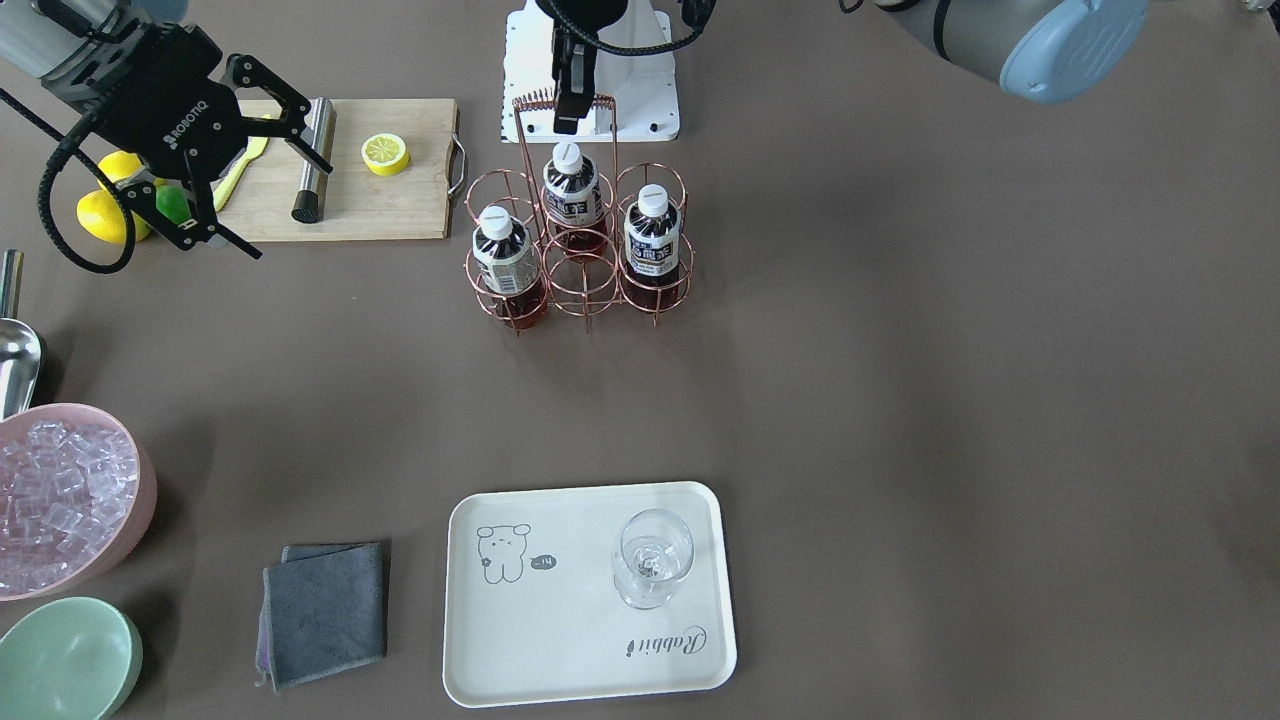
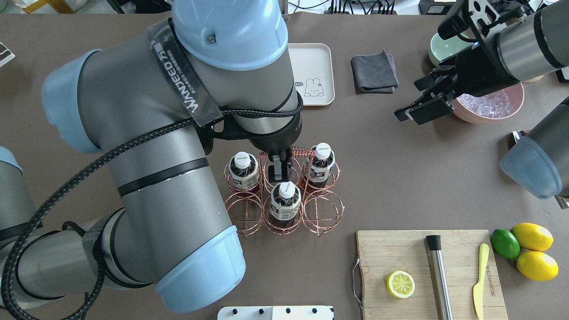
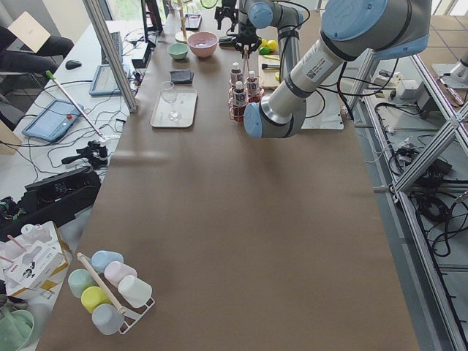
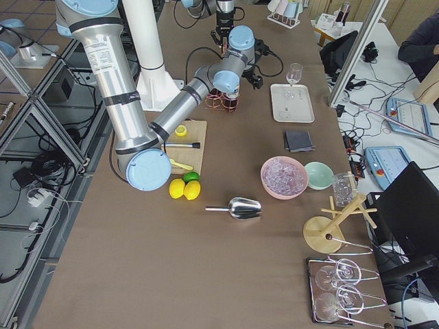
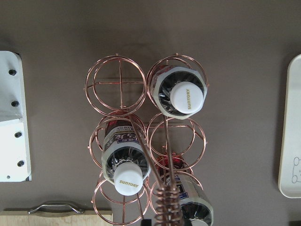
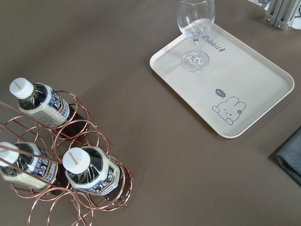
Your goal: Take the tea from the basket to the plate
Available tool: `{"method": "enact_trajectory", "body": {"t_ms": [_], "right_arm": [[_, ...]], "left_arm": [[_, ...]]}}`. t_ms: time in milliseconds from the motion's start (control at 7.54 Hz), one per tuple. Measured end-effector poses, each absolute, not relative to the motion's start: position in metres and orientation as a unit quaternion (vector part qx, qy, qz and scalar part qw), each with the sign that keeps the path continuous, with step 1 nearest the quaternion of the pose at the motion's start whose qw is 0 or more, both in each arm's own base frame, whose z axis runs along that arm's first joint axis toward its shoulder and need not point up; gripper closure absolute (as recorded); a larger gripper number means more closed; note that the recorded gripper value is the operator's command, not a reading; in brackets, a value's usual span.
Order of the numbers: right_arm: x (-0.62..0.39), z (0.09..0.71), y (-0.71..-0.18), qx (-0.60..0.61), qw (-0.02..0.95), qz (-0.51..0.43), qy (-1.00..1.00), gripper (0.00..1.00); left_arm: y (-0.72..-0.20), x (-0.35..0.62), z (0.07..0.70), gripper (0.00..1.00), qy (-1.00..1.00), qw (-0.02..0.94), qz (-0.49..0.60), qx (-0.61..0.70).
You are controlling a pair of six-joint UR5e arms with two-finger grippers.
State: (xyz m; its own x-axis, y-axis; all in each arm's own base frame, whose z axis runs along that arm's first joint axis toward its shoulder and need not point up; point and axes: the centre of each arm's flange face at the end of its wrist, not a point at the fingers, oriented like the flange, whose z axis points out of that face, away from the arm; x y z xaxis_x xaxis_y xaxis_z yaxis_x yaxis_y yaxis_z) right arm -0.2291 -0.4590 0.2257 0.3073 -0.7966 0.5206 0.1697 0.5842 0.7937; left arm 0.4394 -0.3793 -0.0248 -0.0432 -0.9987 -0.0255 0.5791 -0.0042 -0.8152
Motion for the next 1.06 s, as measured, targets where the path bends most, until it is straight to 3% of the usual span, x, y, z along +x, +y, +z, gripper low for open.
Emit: {"method": "enact_trajectory", "body": {"t_ms": [1061], "right_arm": [[-0.295,0.206,-0.443,0.338,0.738,-0.343,-0.472,0.03]], "left_arm": [[-0.372,0.449,-0.017,1.0,0.343,0.622,-0.635,-0.303]]}}
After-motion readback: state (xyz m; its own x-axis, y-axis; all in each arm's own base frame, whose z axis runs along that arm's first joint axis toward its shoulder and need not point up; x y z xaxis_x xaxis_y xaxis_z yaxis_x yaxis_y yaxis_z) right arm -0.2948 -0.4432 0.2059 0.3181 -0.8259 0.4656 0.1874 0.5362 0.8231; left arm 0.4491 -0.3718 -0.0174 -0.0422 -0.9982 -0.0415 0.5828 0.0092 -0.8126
